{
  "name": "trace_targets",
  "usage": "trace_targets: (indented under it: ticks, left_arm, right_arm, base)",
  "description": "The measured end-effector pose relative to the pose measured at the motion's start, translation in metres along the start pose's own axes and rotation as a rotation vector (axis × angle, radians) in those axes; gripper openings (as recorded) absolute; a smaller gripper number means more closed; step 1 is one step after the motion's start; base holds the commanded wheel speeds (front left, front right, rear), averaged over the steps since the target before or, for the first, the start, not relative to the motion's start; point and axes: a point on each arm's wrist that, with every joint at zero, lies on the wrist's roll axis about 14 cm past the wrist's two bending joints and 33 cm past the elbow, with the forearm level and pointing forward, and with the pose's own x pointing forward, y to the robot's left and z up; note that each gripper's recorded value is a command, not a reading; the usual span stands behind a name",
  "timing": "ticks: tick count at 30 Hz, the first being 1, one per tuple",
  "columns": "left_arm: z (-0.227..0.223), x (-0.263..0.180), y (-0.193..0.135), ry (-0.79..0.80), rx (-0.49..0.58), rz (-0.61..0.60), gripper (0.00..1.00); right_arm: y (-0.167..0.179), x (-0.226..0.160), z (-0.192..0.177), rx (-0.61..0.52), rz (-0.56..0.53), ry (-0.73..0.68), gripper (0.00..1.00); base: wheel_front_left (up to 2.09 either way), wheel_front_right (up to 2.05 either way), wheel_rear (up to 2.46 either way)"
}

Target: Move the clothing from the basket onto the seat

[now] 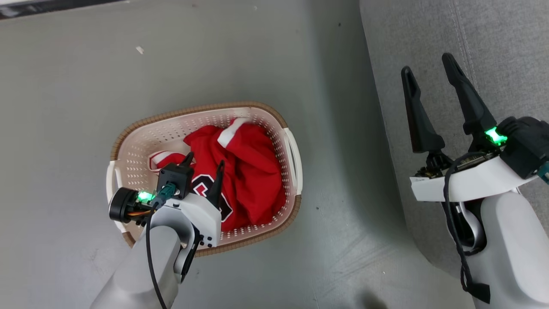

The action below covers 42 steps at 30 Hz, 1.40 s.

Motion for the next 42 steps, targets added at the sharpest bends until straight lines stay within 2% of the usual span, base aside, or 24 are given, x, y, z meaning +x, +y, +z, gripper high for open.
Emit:
trace_targets:
  ticks: [31,42]
  left_arm:
    - [-0.051,0.079,-0.026,0.118,-0.028,-0.104,1.00]
    - [-0.070,0.091,-0.019,0.155,-0.053,-0.066,1.00]
  right_arm:
    - [-0.033,0.023,-0.042,-0.001,-0.052,0.056,1.00]
    - [-0.040,0.026,-0.050,-0.015,-0.060,0.073,1.00]
  base:
    - [0.00,0.00,0.00]
    - [0.00,0.00,0.00]
